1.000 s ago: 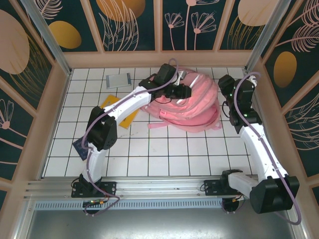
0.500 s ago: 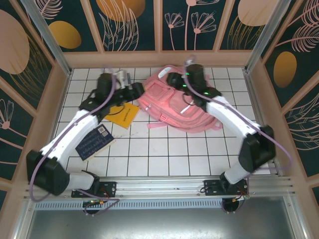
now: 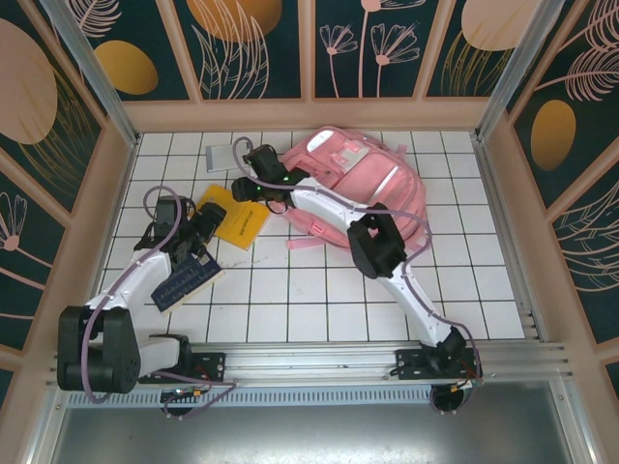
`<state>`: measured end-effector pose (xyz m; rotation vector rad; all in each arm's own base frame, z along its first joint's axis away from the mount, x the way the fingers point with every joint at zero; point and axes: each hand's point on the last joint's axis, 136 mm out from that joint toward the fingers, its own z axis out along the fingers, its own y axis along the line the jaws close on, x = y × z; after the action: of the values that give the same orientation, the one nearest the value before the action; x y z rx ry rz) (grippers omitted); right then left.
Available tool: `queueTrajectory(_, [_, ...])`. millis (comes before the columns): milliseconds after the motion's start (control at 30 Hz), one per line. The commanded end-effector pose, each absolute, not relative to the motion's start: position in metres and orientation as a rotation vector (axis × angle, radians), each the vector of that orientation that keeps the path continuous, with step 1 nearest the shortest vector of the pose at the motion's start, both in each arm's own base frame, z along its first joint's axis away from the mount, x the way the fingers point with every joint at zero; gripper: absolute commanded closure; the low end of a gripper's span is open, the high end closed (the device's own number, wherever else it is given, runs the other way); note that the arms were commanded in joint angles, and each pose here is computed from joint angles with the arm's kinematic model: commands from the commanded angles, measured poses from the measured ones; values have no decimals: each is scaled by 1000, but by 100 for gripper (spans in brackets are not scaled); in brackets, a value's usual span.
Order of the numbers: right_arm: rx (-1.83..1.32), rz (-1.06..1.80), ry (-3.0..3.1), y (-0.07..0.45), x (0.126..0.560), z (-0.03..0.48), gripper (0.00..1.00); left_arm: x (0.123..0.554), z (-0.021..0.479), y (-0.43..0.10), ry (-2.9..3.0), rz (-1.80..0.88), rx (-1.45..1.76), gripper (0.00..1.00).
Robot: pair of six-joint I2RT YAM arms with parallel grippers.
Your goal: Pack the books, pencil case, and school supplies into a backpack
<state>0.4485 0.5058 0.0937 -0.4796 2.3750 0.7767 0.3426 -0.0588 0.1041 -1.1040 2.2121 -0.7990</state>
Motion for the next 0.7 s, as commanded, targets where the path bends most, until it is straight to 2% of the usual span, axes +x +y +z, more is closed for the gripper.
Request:
queueTrajectory(0, [-506,724,2380,507,456,86,44,361,108,-54,2085,-868,-1165,18])
queueTrajectory(300, [-464,458,2388,487,481,35,29,374,72,-47,2102,-818,-1265,18])
queueTrajectory(533, [-563,526,2557,484,449,-10,28,384,57,-39,2111,-743,-1315,17])
queueTrajectory(667, [-631,580,2580,490,427,-4,29,392,51,-42,2136,-752,-1323,17])
